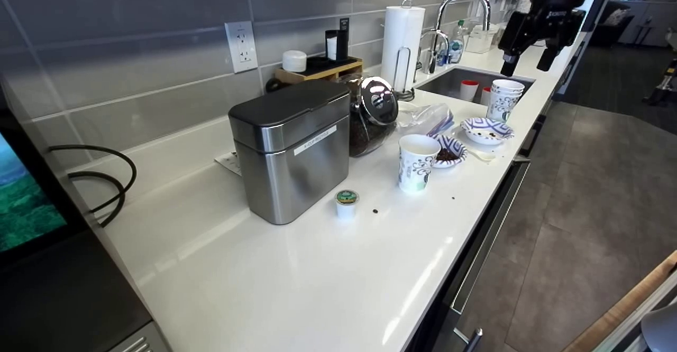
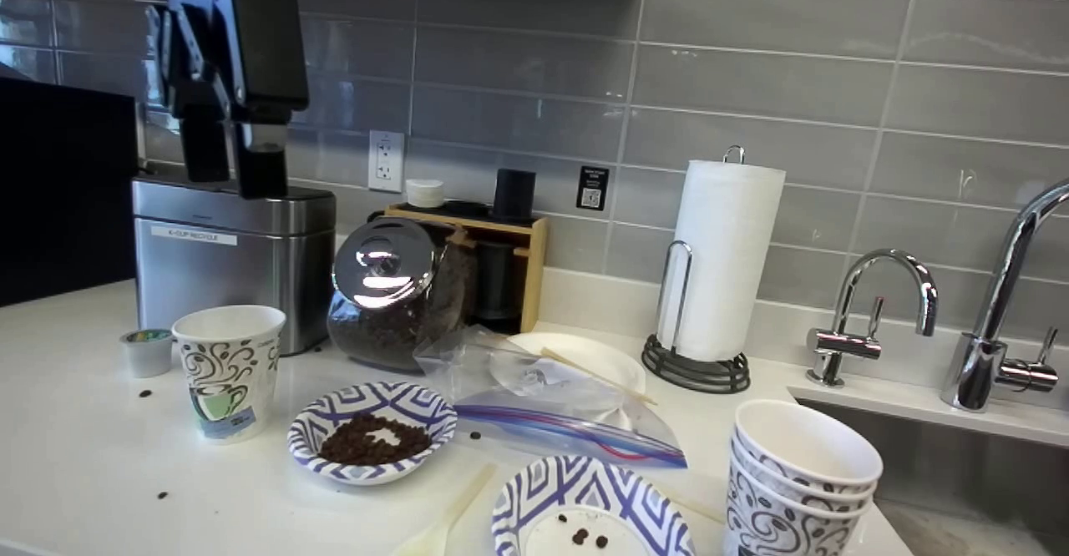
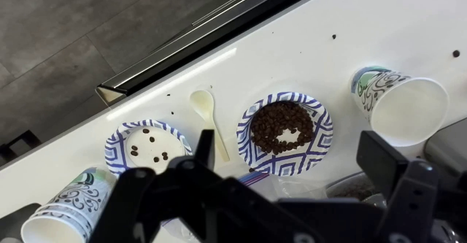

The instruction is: Open the lid of the bin, then put the coffee pod in the bin and close the lid of the bin

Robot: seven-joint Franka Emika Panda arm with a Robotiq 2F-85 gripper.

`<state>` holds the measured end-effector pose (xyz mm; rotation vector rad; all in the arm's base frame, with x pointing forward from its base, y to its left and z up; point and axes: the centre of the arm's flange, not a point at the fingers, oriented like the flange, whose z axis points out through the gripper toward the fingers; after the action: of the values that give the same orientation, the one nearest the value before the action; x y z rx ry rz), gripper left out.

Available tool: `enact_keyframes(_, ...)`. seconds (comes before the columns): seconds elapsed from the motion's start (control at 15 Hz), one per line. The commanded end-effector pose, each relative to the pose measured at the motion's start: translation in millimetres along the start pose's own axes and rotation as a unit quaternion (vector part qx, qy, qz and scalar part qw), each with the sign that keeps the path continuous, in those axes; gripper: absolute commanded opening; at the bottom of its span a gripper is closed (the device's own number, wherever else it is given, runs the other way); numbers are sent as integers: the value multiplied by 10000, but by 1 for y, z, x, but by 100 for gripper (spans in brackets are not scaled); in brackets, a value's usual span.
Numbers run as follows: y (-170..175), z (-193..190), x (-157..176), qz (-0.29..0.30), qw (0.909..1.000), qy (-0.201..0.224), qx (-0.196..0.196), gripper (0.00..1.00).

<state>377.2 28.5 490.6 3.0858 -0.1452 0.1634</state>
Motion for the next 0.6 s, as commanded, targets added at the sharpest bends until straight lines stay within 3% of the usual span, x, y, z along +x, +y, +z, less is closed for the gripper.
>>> enact_keyframes(0.0, -48, 1, 2, -781, 9951, 298, -533, 100)
enact_keyframes(0.27, -102, 0, -1, -1574, 9776, 1231, -658, 100)
enact_keyframes(0.53, -157, -2, 3, -2456, 9493, 1965, -42, 100)
